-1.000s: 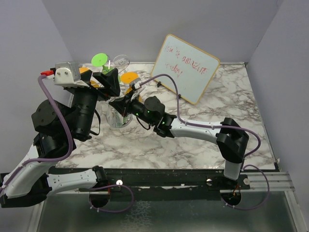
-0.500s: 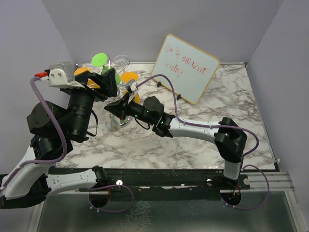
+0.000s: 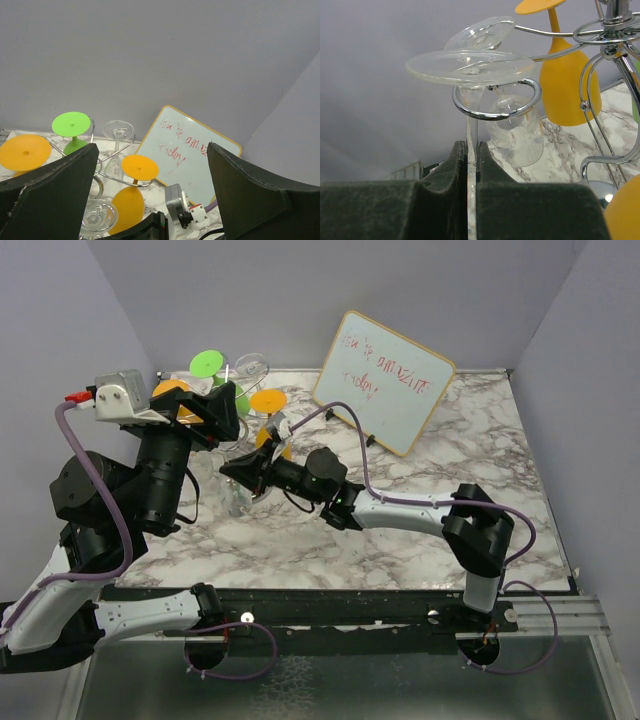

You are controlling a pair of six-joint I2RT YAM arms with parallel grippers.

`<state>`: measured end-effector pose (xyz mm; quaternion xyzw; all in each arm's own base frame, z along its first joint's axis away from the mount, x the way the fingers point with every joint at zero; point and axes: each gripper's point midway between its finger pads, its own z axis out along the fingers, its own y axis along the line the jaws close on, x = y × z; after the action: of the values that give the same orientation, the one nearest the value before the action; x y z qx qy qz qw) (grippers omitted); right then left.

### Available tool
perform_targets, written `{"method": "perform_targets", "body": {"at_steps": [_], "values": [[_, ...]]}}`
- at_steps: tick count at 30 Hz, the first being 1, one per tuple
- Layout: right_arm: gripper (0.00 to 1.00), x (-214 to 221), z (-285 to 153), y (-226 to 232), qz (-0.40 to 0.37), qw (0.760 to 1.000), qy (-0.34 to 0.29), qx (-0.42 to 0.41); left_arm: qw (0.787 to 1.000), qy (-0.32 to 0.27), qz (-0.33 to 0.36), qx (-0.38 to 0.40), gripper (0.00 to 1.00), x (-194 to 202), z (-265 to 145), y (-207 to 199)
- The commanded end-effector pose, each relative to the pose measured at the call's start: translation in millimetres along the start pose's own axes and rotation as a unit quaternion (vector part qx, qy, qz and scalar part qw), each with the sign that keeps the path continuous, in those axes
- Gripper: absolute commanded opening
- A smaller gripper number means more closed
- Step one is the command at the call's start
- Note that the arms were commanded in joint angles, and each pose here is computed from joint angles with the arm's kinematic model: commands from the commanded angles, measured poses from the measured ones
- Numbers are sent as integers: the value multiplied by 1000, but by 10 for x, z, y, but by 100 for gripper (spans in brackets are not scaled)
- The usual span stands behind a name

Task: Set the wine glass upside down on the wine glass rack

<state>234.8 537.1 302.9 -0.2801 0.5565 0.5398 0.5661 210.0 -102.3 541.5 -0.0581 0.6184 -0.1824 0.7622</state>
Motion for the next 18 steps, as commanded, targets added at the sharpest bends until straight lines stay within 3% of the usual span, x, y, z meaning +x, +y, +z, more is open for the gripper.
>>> {"method": "perform_targets", "body": {"at_steps": [1, 8, 18], "values": [[1, -316, -86, 132, -25, 998, -49, -15, 1000, 8, 5, 3, 91, 54, -21, 6], [1, -367, -122, 76, -39, 998, -57, 2, 1000, 9, 4, 4, 91, 67, -26, 8], [4, -281, -104, -254, -25, 995, -43, 92, 1000, 13, 8, 5, 91, 92, -27, 3]]}}
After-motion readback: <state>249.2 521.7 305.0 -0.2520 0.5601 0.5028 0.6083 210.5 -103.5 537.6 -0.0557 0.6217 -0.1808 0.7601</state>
